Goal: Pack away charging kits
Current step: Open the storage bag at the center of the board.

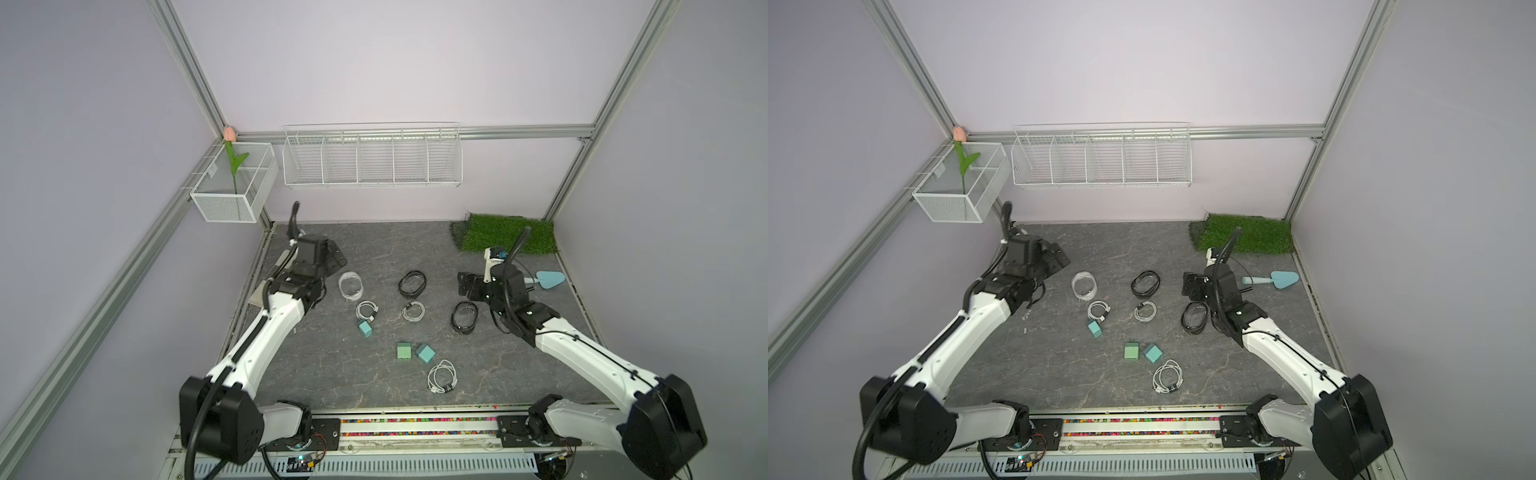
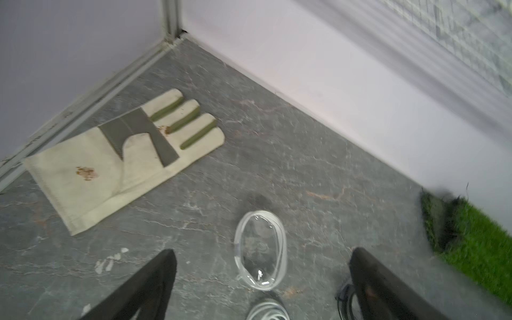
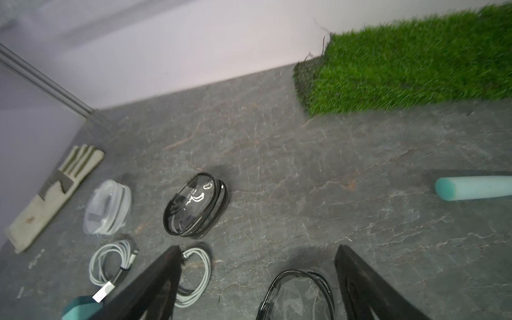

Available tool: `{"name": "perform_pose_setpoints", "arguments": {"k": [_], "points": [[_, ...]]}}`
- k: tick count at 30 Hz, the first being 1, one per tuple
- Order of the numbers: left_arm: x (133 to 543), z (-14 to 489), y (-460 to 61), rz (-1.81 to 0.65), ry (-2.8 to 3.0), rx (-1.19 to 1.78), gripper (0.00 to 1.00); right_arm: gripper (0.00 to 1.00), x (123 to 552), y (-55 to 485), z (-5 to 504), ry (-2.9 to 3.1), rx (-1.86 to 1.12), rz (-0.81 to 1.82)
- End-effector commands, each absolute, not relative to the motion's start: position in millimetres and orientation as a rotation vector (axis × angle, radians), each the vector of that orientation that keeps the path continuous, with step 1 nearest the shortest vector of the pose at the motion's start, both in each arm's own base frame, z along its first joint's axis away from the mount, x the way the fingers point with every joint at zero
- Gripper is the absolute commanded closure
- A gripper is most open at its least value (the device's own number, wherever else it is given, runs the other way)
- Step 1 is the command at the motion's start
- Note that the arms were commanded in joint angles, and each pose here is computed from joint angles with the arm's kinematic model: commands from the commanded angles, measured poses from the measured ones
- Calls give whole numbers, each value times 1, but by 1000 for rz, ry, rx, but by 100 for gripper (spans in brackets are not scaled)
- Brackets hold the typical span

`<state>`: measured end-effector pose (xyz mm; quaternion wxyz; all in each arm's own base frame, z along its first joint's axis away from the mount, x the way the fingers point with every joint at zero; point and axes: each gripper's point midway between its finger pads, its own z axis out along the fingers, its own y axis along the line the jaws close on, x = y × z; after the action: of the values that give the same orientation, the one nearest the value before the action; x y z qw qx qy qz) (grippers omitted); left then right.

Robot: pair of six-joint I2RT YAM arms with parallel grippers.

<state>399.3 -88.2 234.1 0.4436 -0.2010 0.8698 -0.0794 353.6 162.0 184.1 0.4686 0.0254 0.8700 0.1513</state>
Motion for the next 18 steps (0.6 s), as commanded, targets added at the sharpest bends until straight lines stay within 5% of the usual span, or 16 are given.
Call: {"name": "perform_pose_setpoints", "arguments": {"k": [1, 5, 12, 18], "points": [[392, 192, -109, 25, 2394, -419, 8, 10, 363, 178, 180, 2137, 49, 309], [414, 148, -128, 193, 2553, -358, 19, 10, 363, 196, 161, 2171, -20, 242], [431, 103, -122, 470, 2624, -343, 14, 10, 361, 216, 153, 2180, -47, 230], [434, 88, -122, 510, 2647, -337, 23, 9, 361, 241, 151, 2196, -95, 252]]}}
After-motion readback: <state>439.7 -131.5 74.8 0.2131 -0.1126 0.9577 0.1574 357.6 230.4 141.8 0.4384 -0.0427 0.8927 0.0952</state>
